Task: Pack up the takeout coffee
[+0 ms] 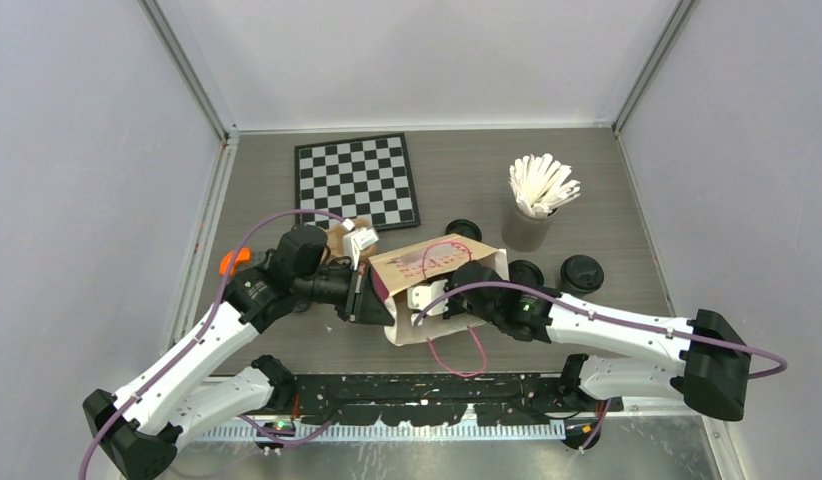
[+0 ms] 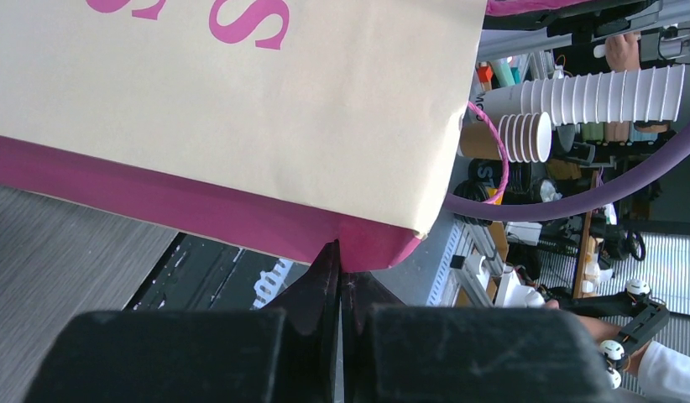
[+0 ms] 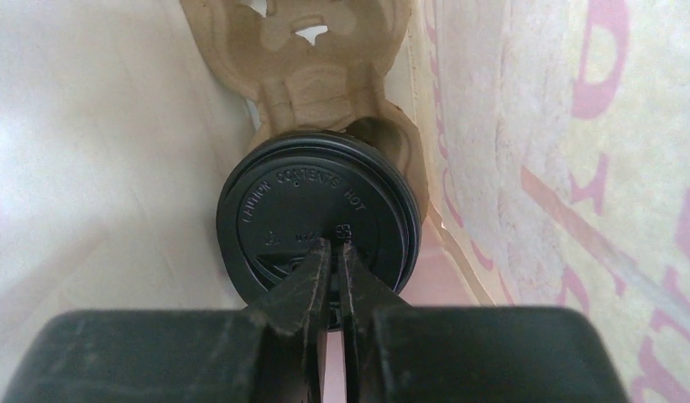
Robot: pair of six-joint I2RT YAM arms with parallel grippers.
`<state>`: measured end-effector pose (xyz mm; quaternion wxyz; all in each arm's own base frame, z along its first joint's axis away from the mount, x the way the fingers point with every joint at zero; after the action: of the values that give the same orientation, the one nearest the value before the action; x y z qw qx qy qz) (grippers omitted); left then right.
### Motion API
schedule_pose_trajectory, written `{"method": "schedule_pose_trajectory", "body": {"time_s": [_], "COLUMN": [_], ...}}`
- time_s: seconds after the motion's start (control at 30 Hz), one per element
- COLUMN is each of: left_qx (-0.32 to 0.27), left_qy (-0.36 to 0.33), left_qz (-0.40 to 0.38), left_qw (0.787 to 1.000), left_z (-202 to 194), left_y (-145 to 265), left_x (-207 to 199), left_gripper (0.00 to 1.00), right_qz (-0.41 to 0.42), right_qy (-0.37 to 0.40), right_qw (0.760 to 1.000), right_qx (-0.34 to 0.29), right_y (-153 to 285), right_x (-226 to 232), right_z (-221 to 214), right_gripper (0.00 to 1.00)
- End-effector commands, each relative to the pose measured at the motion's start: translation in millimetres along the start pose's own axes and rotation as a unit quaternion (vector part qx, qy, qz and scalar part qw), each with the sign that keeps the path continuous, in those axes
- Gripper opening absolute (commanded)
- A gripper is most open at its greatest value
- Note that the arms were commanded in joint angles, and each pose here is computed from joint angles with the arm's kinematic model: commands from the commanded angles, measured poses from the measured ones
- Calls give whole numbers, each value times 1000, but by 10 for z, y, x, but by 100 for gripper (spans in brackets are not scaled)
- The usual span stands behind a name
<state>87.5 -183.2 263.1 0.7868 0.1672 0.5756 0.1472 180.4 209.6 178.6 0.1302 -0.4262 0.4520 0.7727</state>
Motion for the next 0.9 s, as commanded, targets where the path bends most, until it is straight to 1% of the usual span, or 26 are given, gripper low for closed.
{"method": "schedule_pose_trajectory", "body": {"time_s": [0.0,0.13,0.3,0.57,0.7,0.87], "left_qx": [5,5,5,6,7,6], "left_qy": [-11,-9,-8,-7,-8,-7], "left_qz": [-28,-27,-27,-28,-29,-30], "left_qw": [1000,1000,1000,1000,1000,1000], "left_z": [-8,-19,-26,-28,-34,-44], "left_y": [30,36,35,30,34,40], "left_x": [-104,-98,-90,-89,-90,-86], "left_gripper": [2,2,2,2,2,2], "right_qz": [-25,-34,-43,-56,-76,-80], "right_qy": [-21,-30,-36,-40,-48,-58], "right_qw": [999,999,998,998,996,995], "right_qx": [14,19,4,2,23,21], "right_y": [-39,-54,-63,-157,-202,-227], "right_x": [-54,-90,-164,-256,-303,-297], "right_z": [-38,-38,18,75,55,51], "right_gripper": [13,12,12,11,9,9]}}
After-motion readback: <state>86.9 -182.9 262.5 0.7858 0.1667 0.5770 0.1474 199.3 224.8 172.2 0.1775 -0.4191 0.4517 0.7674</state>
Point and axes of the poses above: each gripper's point midway between its finger pads, its own y axis back along the fingers, its own x axis along the line the jaws close on, z = x × y, the point moved 7 cm from there along y, back along the fingers, and after that the axes turned 14 degrees about y, right-handed, at the moved point
